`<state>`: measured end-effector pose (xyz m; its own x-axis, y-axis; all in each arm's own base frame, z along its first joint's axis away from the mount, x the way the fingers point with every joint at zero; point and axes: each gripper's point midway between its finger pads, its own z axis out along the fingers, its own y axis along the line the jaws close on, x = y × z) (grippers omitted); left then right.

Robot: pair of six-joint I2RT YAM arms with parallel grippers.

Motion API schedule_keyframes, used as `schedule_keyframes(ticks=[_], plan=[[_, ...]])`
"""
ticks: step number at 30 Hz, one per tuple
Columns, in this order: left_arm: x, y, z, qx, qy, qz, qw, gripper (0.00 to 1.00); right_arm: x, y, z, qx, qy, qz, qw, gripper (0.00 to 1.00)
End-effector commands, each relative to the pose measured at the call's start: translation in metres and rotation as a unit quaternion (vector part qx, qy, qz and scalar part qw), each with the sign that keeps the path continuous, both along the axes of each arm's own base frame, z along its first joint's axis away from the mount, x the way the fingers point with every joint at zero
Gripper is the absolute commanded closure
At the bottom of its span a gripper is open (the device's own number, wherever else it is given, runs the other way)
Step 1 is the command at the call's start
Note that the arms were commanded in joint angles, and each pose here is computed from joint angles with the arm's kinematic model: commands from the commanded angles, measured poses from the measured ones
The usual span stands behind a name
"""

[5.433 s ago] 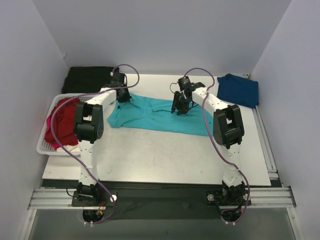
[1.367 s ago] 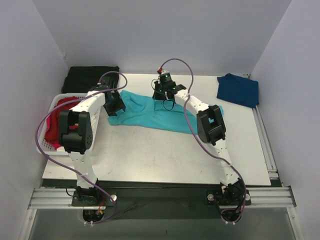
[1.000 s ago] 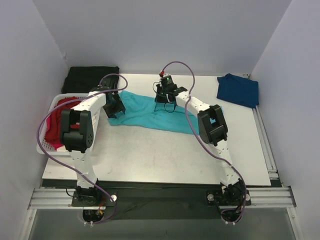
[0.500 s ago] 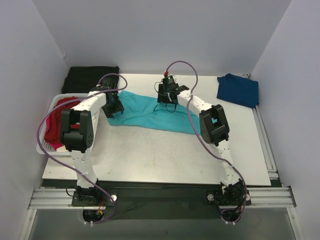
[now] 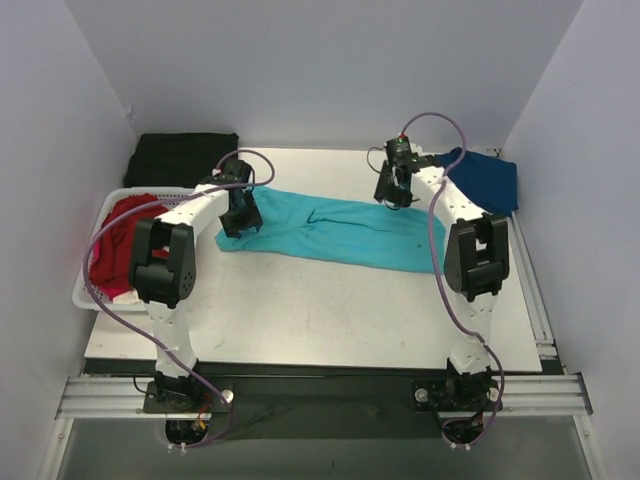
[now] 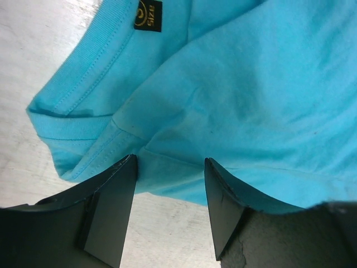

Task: Fold and stack the t-shirts
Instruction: Rotate the tshirt 90 degrees

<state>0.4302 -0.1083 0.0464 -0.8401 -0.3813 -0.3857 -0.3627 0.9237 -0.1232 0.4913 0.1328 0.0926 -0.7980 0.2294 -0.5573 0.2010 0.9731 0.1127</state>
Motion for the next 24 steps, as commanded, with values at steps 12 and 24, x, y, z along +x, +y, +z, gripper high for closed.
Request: schedule_keyframes(ticks=[12, 24], plan=[[0.039, 0.028, -0.022, 0.098, 0.027, 0.064, 0.993, 0.39, -0.102, -0.039, -0.023, -0.046, 0.164, 0.013, 0.985, 0.60], [0.081, 0.024, -0.017, 0.095, 0.005, 0.071, 0.993, 0.38, -0.148, -0.055, -0.049, -0.061, 0.257, 0.000, 0.965, 0.62]])
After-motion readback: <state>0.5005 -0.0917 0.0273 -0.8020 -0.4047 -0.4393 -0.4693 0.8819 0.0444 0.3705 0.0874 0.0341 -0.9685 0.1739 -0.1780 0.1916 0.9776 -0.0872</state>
